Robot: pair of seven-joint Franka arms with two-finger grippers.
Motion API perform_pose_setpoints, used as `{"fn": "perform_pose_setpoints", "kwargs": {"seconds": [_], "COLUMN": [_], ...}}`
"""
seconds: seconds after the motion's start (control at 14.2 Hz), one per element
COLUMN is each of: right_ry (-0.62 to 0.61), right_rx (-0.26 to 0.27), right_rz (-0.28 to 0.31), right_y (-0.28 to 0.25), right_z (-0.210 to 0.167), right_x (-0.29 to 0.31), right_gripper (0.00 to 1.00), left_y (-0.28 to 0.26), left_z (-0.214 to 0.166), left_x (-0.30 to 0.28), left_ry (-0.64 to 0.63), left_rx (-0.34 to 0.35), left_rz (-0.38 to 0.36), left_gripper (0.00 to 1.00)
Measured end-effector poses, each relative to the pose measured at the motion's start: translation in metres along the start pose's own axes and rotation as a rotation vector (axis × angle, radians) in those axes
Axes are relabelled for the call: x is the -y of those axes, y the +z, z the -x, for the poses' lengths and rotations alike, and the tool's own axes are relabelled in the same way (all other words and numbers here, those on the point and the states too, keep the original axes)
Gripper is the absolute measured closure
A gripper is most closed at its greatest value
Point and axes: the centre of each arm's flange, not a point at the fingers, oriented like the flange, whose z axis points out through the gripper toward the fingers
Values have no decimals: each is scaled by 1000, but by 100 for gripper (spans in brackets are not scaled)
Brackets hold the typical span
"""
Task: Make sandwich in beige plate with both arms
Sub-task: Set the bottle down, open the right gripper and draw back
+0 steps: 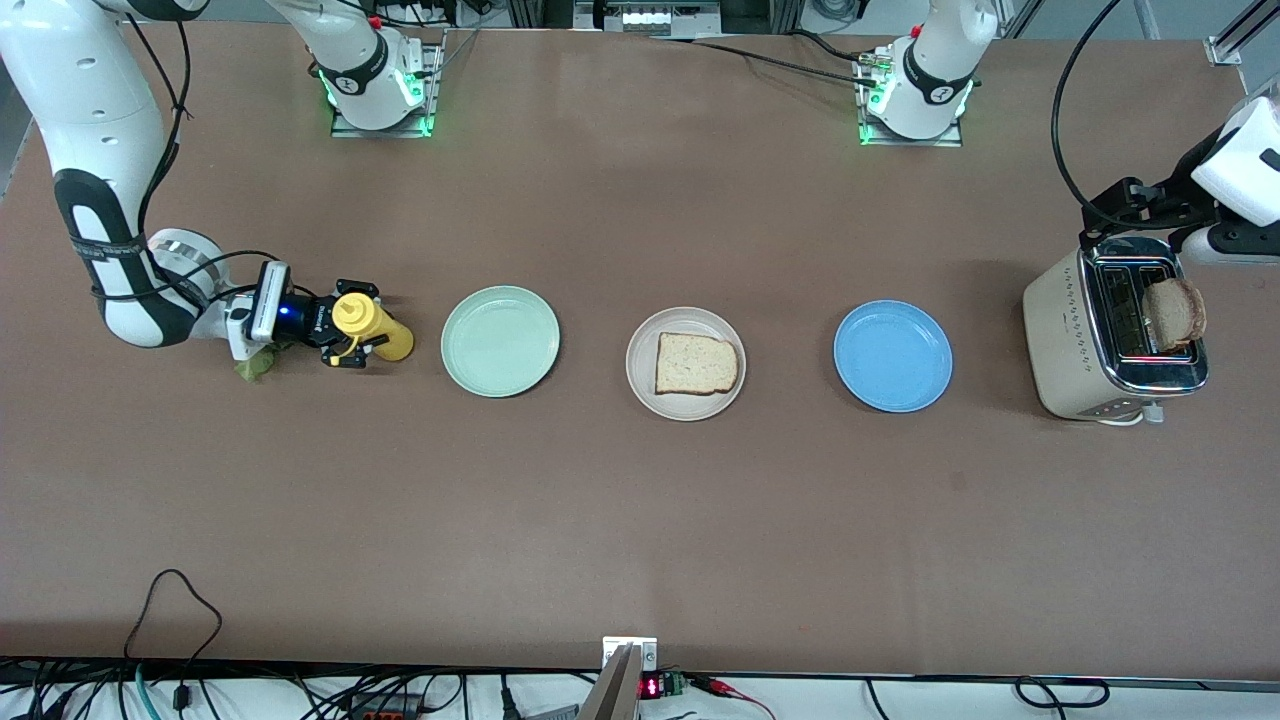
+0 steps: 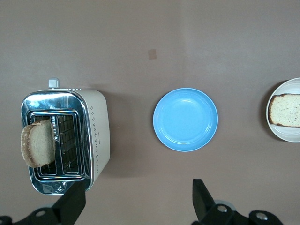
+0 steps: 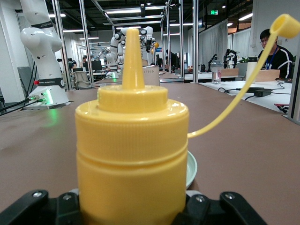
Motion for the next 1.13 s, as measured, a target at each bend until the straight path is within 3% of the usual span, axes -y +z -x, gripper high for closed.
{"fn": "perform_pose_setpoints", "kwargs": {"seconds": [0.14,0.21,0.56,1.13], "right_ry": [-1,-1,-5,7], "right_rx": [-1,-2,-10,30], "right_rz": [1,1,5,16], "right_y": [0,-1,-4,-54], "right_z": [0,0,-2,2], "right_x": [0,-1,-2,5], "right_gripper": [58,52,2,0], "left_y": [0,0,0,0], "left_z": [0,0,0,0], "left_x": [0,0,0,0], "left_ry": [0,0,0,-1], "left_rx": [0,0,0,0], "left_rz": [0,0,0,0], "left_gripper": [0,0,0,0]}}
